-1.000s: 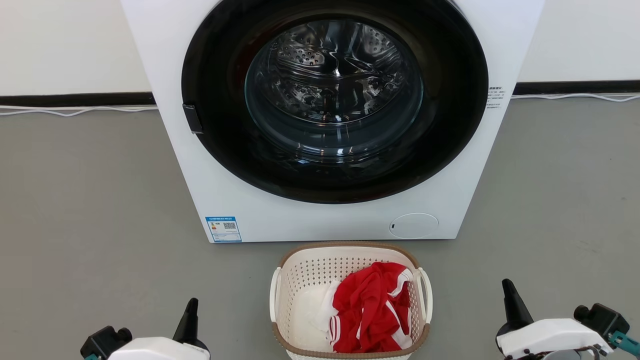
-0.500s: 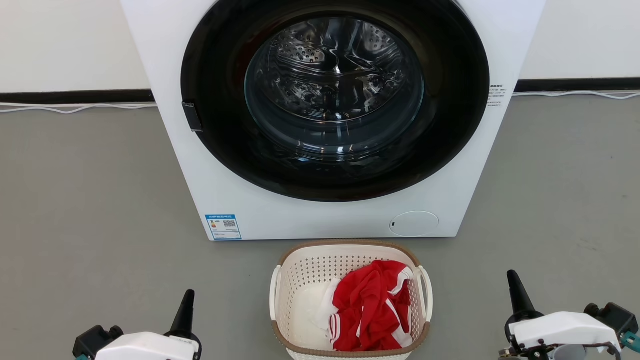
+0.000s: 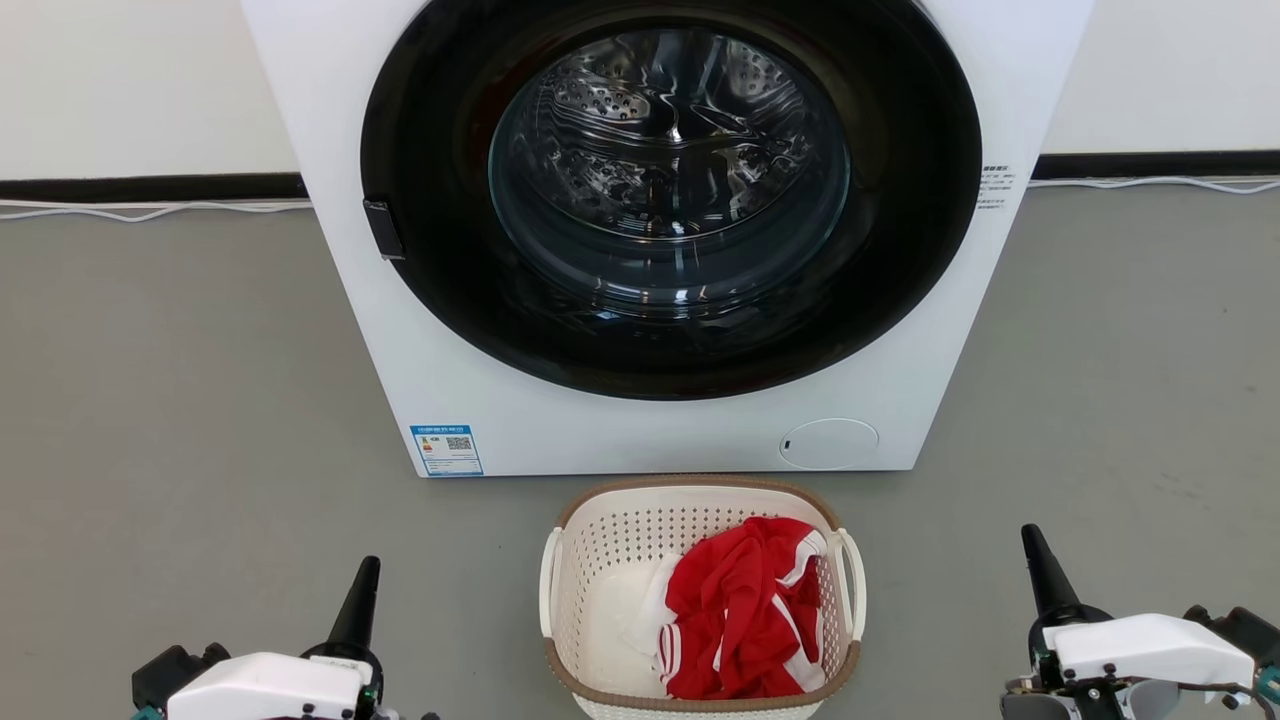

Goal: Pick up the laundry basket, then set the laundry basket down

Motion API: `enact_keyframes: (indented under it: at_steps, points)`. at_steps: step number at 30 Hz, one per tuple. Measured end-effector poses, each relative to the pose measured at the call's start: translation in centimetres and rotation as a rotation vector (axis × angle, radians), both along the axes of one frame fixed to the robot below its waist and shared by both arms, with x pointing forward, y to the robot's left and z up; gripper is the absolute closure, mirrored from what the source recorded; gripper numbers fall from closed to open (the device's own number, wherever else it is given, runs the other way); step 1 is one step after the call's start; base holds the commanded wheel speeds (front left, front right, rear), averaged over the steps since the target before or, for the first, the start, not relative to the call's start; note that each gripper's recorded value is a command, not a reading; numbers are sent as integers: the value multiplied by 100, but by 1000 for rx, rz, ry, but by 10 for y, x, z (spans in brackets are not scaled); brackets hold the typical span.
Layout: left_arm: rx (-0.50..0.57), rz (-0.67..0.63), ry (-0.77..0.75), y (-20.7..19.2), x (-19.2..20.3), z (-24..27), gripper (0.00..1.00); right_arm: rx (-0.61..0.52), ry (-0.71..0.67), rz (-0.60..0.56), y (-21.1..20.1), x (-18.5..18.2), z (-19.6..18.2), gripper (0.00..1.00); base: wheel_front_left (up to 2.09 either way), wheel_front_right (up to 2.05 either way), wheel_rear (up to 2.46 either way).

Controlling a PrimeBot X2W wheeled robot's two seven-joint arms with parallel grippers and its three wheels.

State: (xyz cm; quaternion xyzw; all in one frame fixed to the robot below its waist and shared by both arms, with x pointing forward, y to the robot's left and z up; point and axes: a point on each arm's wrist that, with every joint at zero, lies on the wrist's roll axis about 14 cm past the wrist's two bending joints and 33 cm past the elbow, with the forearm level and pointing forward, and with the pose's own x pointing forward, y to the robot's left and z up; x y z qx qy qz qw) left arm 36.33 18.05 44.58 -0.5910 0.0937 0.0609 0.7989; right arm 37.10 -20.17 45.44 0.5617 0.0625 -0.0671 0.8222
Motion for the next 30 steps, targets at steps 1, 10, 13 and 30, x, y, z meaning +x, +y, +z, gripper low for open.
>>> enact_keyframes:
  at_steps: [1, 10, 13, 30]
  points:
    - [-9, 2, -4, 0, 0, 1, 100, 12, -3, -2, 0, 0, 1, 100, 0, 0, 0]
    - [-95, 14, -27, 2, 3, 8, 100, 120, -33, -15, -1, 3, 9, 100, 0, 0, 0]
    - [-127, 18, -42, 3, 4, 11, 100, 155, -48, -22, -2, 4, 13, 100, 0, 0, 0]
    - [-285, 37, -109, 8, 9, 27, 100, 356, -114, -32, -4, 9, 29, 100, 0, 0, 0]
